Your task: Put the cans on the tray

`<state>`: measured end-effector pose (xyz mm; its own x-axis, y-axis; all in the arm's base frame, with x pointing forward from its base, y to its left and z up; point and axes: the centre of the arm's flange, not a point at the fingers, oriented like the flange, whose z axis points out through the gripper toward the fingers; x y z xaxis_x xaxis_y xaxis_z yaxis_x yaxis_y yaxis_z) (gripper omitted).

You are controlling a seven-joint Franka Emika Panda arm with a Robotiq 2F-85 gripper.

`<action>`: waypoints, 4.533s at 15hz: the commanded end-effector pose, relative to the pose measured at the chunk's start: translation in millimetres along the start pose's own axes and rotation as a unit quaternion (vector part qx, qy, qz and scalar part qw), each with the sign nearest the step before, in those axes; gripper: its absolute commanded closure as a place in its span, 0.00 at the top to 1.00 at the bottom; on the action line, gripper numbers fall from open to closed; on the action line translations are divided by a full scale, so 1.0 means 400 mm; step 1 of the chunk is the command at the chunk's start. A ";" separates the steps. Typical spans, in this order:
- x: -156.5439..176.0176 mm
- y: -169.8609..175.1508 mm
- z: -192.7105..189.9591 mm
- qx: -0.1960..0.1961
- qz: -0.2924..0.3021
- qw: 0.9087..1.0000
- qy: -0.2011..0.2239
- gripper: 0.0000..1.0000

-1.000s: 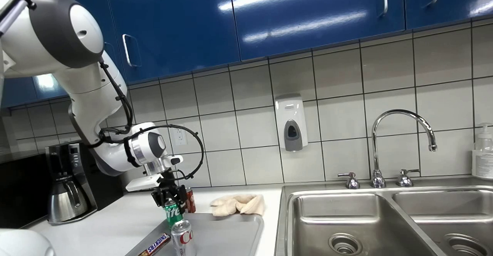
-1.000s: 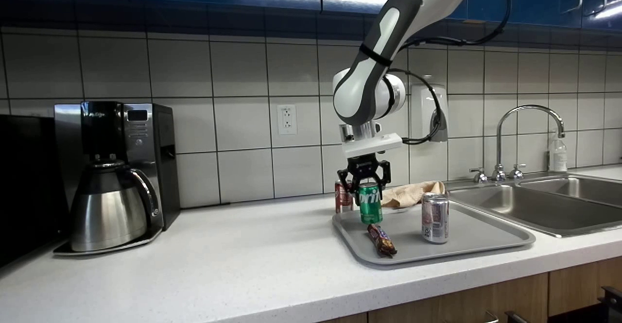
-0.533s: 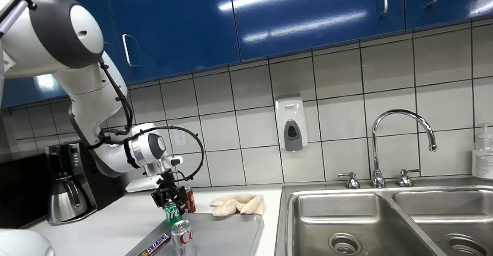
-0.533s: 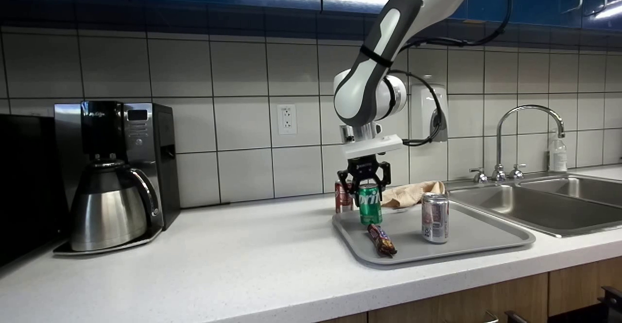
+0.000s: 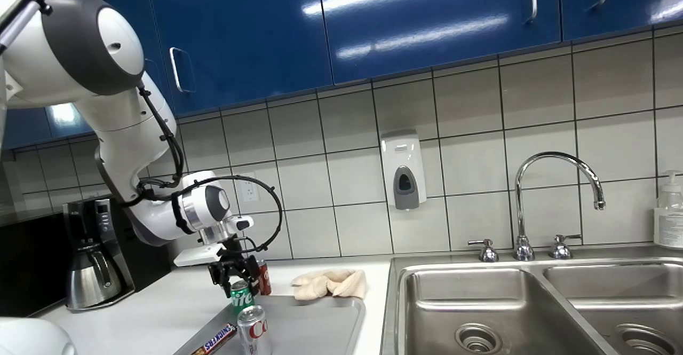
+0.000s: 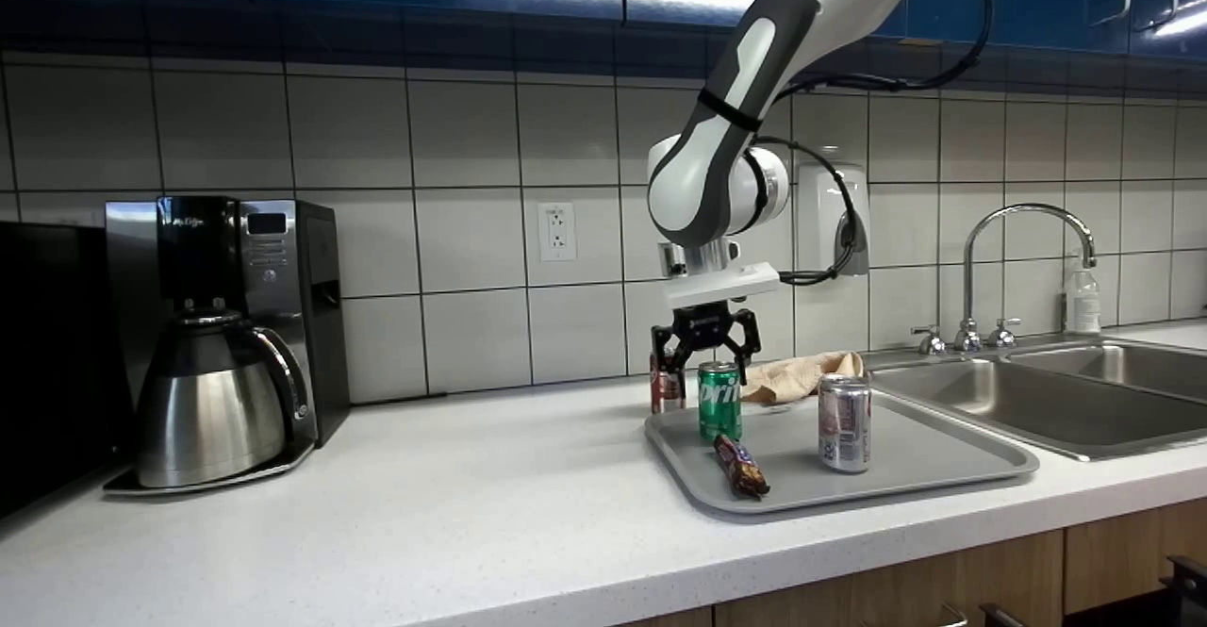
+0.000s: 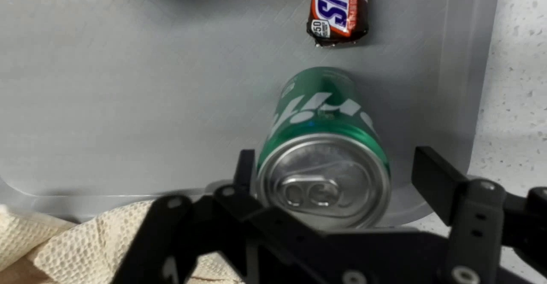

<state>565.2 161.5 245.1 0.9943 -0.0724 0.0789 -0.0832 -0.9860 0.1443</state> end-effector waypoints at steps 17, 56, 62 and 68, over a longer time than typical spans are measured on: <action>0.150 -0.023 -0.073 0.006 0.008 0.999 0.049 1.00; 0.285 -0.067 0.024 0.012 0.015 0.998 0.064 0.75; 0.285 -0.069 0.025 0.012 0.013 0.998 0.066 0.39; 0.279 -0.076 -0.025 0.021 0.013 0.997 0.078 0.39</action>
<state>674.5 180.6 237.9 0.9734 -0.0889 0.2113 -0.1143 -0.9872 0.1112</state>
